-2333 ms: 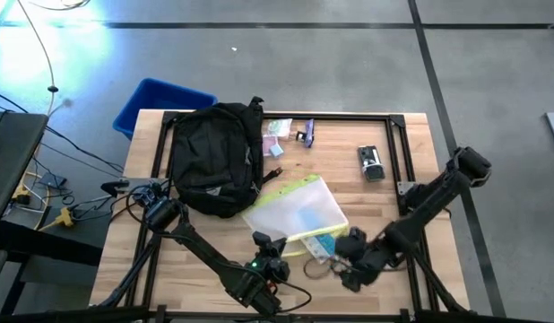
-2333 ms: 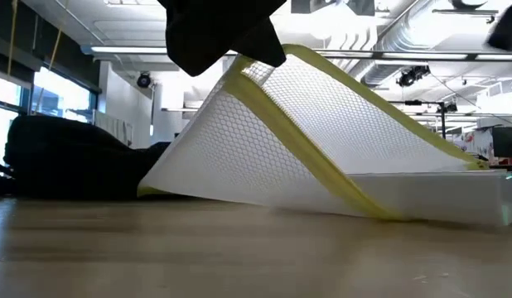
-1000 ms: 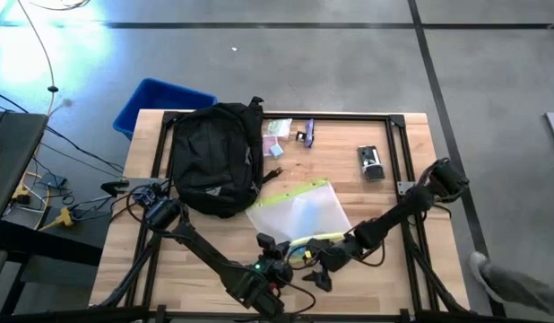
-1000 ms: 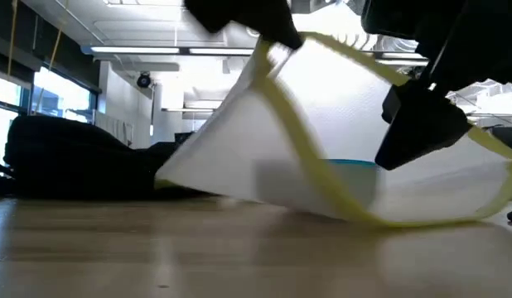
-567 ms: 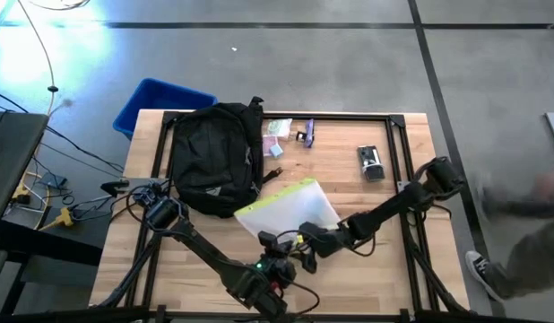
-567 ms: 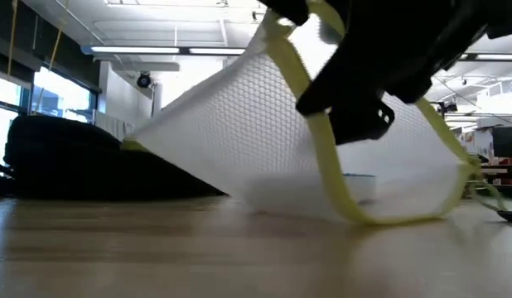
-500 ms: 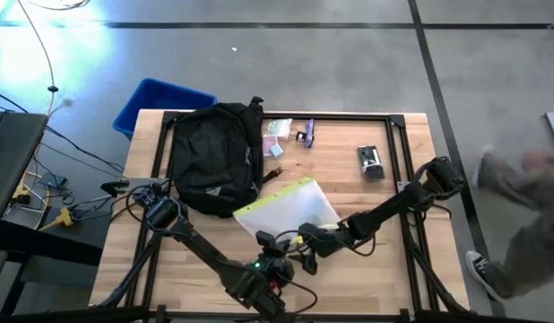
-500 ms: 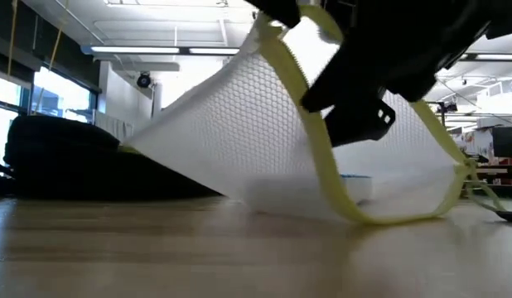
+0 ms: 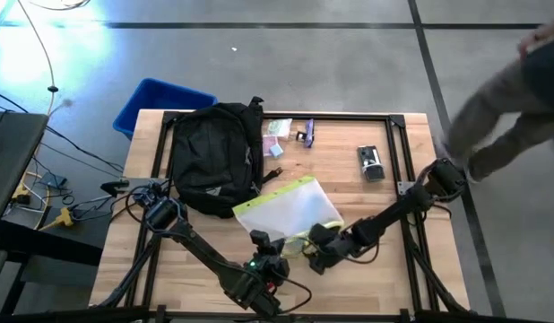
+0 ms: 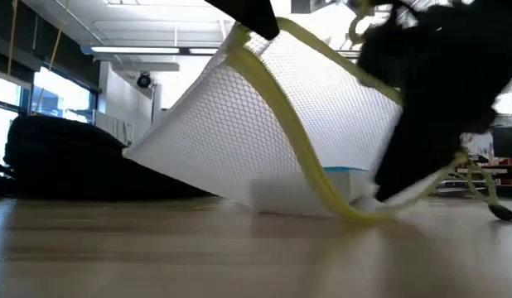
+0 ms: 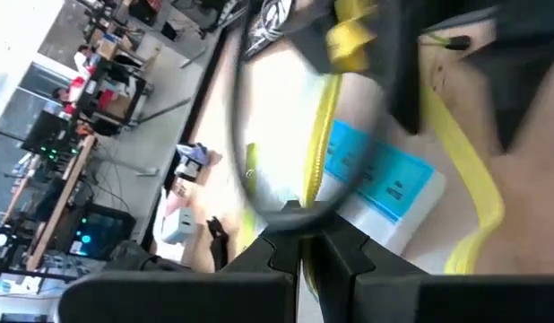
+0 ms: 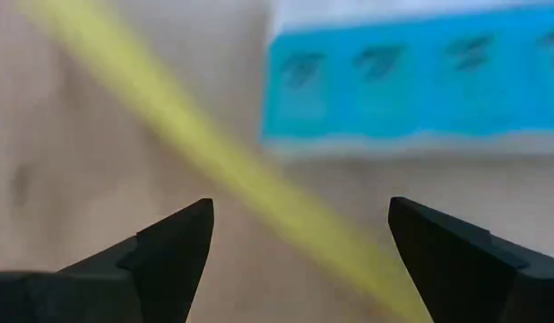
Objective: Unpack backpack
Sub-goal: Put the white medicine organizer into the yellow zip bag
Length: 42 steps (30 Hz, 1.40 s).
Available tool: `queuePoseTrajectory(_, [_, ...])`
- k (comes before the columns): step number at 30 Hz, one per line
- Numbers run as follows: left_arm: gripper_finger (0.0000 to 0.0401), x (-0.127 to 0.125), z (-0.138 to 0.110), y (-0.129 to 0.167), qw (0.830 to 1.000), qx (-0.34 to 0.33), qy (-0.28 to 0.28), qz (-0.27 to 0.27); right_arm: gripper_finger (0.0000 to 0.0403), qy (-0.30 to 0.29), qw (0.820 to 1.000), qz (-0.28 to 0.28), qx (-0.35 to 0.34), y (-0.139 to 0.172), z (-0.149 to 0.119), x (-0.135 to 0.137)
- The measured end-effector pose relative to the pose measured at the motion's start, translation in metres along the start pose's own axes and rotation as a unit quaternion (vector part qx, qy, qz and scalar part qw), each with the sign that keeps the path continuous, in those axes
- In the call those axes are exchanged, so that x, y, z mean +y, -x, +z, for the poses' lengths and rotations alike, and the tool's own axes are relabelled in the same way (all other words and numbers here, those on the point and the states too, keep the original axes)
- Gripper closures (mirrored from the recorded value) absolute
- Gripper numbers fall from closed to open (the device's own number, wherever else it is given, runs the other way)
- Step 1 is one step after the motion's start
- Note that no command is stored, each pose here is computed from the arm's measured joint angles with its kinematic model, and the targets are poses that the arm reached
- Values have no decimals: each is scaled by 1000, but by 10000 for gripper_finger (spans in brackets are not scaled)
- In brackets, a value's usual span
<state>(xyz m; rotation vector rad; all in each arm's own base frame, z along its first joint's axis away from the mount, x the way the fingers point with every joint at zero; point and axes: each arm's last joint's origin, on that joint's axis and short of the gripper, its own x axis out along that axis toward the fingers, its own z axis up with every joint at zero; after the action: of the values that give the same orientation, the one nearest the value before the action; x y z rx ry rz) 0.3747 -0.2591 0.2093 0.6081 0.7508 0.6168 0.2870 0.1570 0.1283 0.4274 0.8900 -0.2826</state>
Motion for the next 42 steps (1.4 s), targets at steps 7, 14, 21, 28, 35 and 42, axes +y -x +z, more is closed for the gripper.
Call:
queuePoseTrajectory(7, [401, 0, 0, 0, 1000, 1, 5, -2, 80, -18, 998, -12, -55, -13, 38, -21])
queuePoseTrajectory(14, [401, -1, 0, 1, 1000, 0, 5, -3, 80, -23, 994, 15, -104, -32, 64, -33])
queuePoseTrajectory(21, [401, -1, 0, 1, 1000, -1, 6, -2, 80, 4, 990, 91, -110, -57, 66, -32])
queuePoseTrajectory(28, [401, 0, 0, 1, 1000, -3, 6, 0, 80, 28, 980, 116, -160, -68, 72, -32])
queuePoseTrajectory(35, [401, 0, 0, 0, 1000, -2, 4, 1, 80, 32, 979, 81, -185, -68, 75, -35])
queuePoseTrajectory(42, [401, 1, -1, 1, 1000, 2, 7, 4, 80, 37, 981, 127, -140, -52, 74, -27])
